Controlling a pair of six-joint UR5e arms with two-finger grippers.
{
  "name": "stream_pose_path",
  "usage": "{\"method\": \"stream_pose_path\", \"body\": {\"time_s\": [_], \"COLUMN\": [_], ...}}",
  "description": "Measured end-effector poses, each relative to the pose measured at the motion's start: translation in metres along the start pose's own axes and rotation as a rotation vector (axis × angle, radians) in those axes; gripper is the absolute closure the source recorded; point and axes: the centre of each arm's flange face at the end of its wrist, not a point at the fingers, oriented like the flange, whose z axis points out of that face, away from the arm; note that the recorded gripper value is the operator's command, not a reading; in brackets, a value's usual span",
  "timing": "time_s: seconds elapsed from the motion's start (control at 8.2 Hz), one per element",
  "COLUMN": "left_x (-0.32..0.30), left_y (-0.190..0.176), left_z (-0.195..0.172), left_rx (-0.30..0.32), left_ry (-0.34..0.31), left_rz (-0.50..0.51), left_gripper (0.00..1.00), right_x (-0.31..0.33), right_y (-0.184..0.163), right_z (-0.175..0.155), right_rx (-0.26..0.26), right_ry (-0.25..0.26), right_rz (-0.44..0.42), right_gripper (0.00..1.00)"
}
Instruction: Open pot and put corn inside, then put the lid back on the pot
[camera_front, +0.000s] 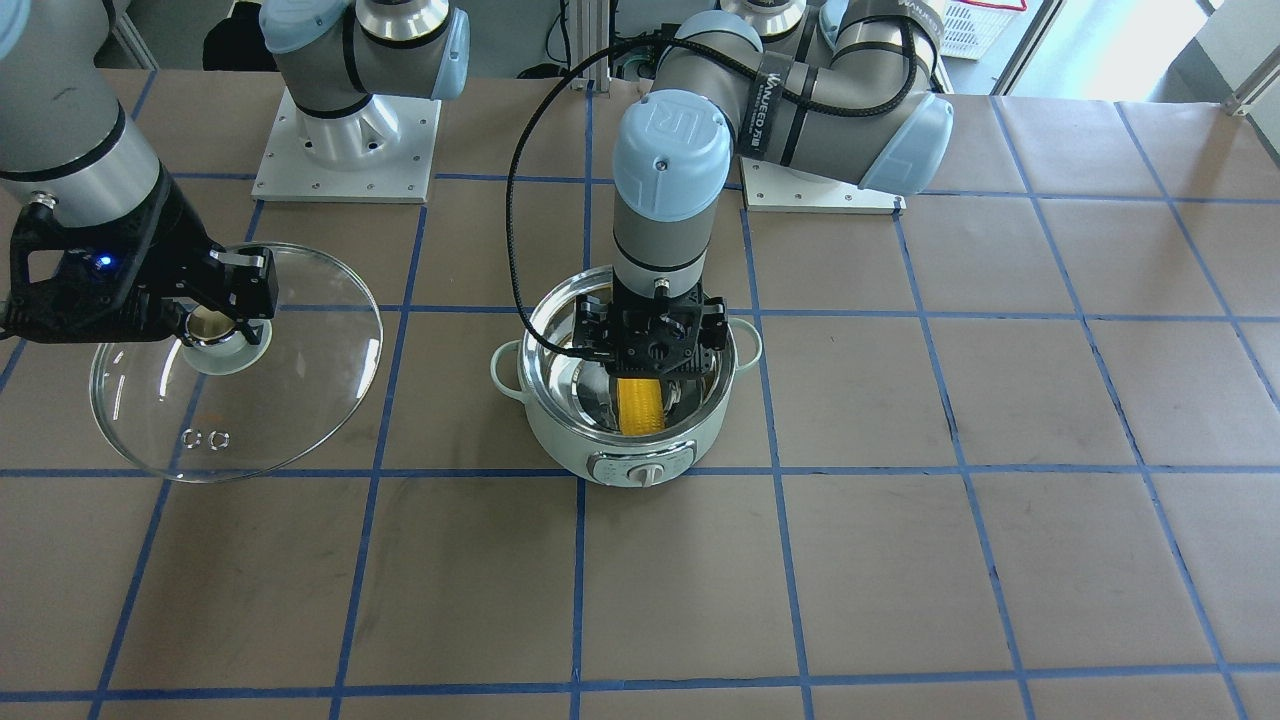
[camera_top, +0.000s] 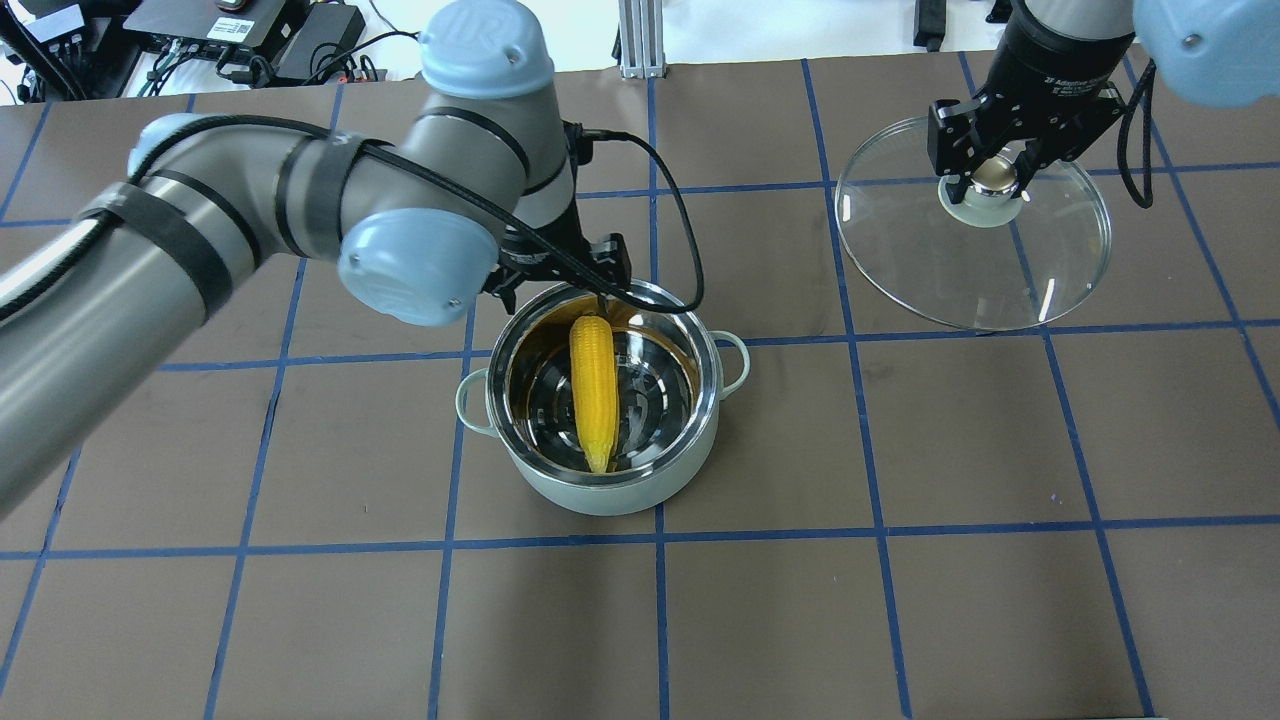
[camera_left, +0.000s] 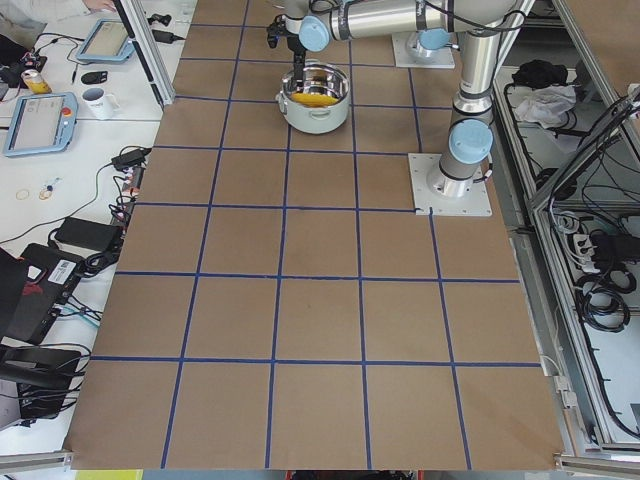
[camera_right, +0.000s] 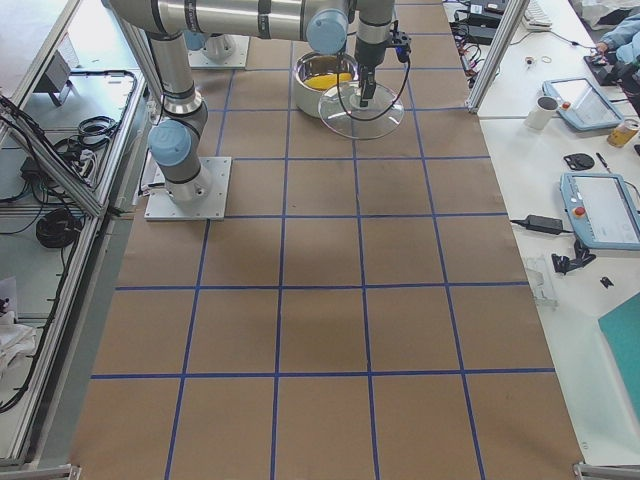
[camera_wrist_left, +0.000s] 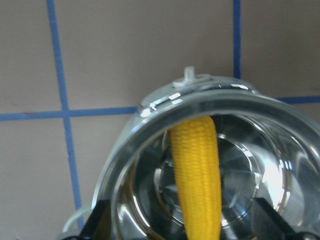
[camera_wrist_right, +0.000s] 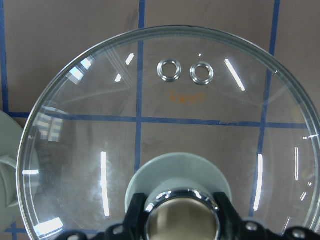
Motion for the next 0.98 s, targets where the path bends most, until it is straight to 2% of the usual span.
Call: {"method": "stream_pose_path", "body": {"time_s": [0.24,0.61,0.85,0.98], "left_x": [-0.079,-0.154,-0.172,-0.175], "left_y": [-0.029,-0.053,-0.056,-0.056], "left_z": [-0.032,-0.090,-0.114,-0.118], "left_rx": [0.007,0.057,0.074,0.077], "left_ry": [-0.004,-0.023,-0.112,-0.129], "left_rz": [-0.042,-0.015,-0.014,-0.013], "left_gripper": [0.00,0.00,0.00,0.00], "right_x": [0.000,-0.008,-0.020,-0.033], "right_y": [-0.001,0.000,-0.004,-0.008], "right_z": [0.002,0.001,0.003,0.005], "right_rx": [0.000,0.003,0.001,0.003], "right_ry": [0.003,0.002,-0.014,-0.025], "right_rz": [-0.010,-0.010,0.016,0.024], "right_gripper": [0.92,0.93,0.93,0.93]}}
